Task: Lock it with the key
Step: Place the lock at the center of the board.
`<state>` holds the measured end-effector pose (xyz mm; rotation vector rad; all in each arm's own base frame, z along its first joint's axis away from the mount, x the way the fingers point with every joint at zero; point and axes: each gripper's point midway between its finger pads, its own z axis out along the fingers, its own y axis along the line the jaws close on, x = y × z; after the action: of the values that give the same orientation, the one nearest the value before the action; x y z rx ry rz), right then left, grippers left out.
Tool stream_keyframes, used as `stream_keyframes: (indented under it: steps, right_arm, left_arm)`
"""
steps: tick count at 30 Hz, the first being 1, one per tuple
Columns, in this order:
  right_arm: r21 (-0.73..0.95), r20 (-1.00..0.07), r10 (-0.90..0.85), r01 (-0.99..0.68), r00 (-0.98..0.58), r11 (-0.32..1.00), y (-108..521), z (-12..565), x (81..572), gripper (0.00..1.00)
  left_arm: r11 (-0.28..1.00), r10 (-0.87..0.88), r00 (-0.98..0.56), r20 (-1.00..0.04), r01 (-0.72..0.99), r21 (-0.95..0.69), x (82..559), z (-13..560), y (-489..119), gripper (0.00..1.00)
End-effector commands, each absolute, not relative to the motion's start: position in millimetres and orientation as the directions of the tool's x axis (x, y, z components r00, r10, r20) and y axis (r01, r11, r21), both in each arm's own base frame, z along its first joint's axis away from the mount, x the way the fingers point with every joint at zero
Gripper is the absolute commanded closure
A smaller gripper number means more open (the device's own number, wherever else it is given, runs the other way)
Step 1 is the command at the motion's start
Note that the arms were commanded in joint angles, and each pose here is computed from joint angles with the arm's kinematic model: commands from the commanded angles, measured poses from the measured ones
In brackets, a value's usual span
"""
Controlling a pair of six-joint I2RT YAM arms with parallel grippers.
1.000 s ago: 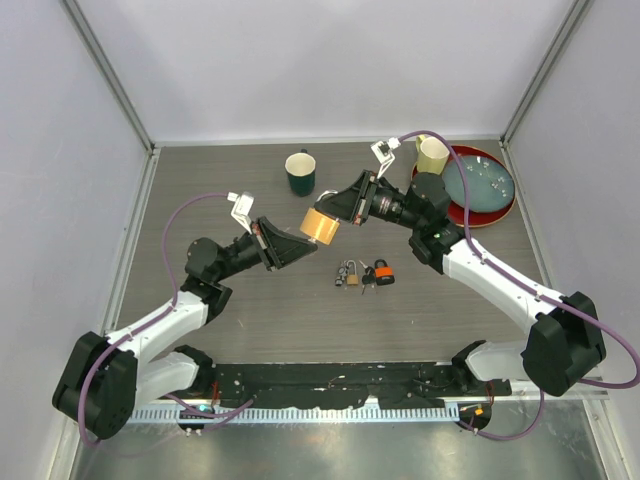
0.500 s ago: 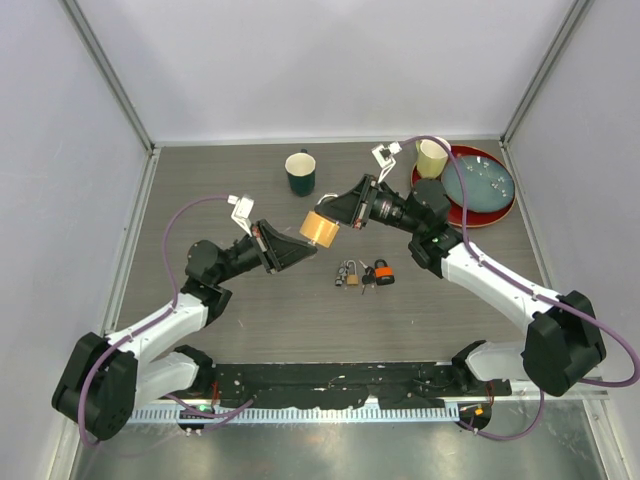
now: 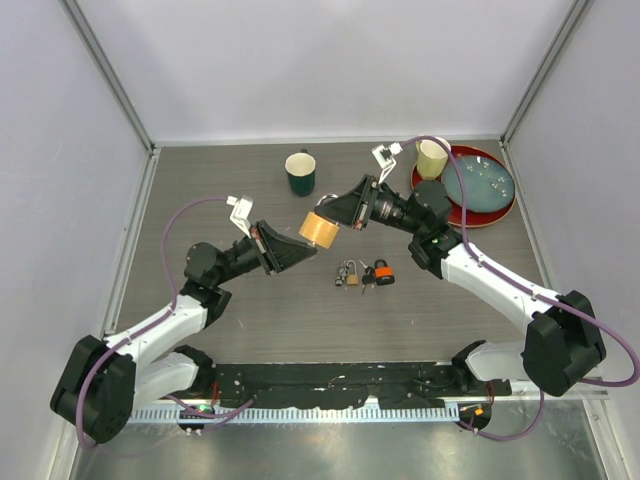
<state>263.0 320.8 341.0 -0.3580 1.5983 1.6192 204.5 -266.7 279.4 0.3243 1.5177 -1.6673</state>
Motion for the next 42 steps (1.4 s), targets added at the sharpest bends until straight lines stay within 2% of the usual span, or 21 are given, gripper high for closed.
stream_keyframes:
  steps: [1,31,42]
  right_arm:
    - [0.519,-0.743,0.522,-0.853,-0.418,0.056,295.0,431.2,247.1,0.99]
    - [0.494,-0.783,0.482,-0.864,-0.393,0.097,294.1,427.1,250.5,0.99]
    - [0.544,-0.824,0.323,-0.809,-0.466,0.222,301.4,364.8,269.2,0.99]
  left_arm:
    - [0.051,-0.347,-0.620,-0.703,0.736,-0.675,186.5,271.7,-266.0,1.00]
    - [0.101,-0.340,-0.601,-0.724,0.742,-0.663,185.4,267.2,-261.8,1.00]
    - [0.173,-0.290,-0.594,-0.750,0.739,-0.652,190.2,252.9,-261.3,1.00]
